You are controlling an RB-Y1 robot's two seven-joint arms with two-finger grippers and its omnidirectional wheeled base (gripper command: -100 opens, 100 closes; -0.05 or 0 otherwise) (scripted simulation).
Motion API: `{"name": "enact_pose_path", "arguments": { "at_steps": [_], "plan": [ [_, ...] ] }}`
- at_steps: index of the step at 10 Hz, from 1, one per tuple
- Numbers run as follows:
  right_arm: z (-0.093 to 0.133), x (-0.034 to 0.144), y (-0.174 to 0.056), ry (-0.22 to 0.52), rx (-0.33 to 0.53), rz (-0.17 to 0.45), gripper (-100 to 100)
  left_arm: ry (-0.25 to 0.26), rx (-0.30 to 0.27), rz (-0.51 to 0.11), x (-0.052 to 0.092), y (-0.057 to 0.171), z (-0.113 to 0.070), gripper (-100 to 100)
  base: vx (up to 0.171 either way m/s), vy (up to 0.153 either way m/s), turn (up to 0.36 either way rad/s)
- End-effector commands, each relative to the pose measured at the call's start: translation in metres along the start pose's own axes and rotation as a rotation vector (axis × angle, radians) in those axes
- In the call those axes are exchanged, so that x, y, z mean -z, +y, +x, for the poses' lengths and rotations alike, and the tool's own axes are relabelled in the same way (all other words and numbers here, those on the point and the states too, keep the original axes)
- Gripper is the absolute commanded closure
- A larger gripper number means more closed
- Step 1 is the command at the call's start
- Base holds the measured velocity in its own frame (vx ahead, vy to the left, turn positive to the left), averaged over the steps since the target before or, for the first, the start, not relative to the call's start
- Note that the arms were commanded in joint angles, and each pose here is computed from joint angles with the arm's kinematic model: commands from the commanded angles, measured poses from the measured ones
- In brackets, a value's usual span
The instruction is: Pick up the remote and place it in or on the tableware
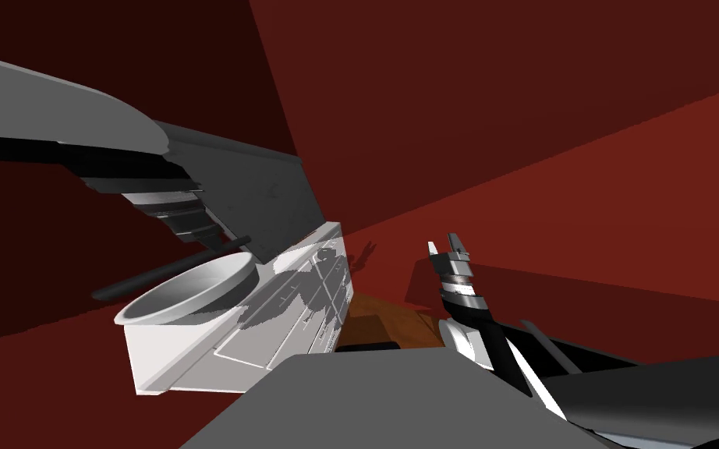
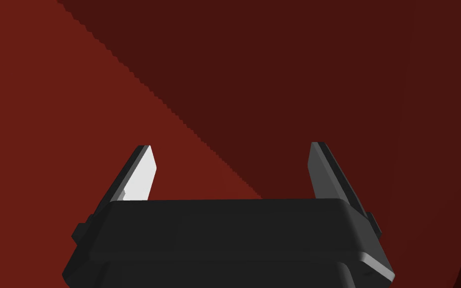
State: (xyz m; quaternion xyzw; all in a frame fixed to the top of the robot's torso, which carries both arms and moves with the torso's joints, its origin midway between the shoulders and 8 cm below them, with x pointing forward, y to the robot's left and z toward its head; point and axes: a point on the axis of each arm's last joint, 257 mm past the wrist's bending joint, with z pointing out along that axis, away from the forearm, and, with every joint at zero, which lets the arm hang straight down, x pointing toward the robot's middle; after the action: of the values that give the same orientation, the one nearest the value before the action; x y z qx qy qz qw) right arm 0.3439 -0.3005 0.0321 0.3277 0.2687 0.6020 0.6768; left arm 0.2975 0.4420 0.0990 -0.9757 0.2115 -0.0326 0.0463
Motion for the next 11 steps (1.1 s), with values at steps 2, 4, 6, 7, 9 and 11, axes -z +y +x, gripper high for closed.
{"name": "enact_pose_path", "arguments": {
  "at_steps": [2, 4, 6, 7, 9, 11],
  "plan": [
    [0.000, 0.000, 0.000, 0.000, 0.000, 0.000, 0, -0.054, 0.001, -0.023, 0.003, 0.007, -0.014, 100, -0.021, 0.012, 0.007],
    [0.000, 0.000, 0.000, 0.000, 0.000, 0.000, 0, -0.044, 0.001, -0.019, 0.003, 0.004, -0.012, -100, -0.006, 0.003, 0.003],
    [0.000, 0.000, 0.000, 0.000, 0.000, 0.000, 0, -0.044, 0.001, -0.019, 0.003, 0.004, -0.011, -100, 0.000, 0.000, 0.000],
    [0.000, 0.000, 0.000, 0.000, 0.000, 0.000, 0, -0.044, 0.001, -0.019, 0.003, 0.004, -0.011, -100, 0.000, 0.000, 0.000],
    [0.000, 0.000, 0.000, 0.000, 0.000, 0.000, 0, -0.044, 0.001, -0.019, 0.003, 0.004, -0.011, 0, 0.000, 0.000, 0.000],
    [0.000, 0.000, 0.000, 0.000, 0.000, 0.000, 0, -0.051, -0.014, -0.020, 0.017, 0.018, -0.006, -100, 0.029, 0.031, 0.047]
  ]
}}
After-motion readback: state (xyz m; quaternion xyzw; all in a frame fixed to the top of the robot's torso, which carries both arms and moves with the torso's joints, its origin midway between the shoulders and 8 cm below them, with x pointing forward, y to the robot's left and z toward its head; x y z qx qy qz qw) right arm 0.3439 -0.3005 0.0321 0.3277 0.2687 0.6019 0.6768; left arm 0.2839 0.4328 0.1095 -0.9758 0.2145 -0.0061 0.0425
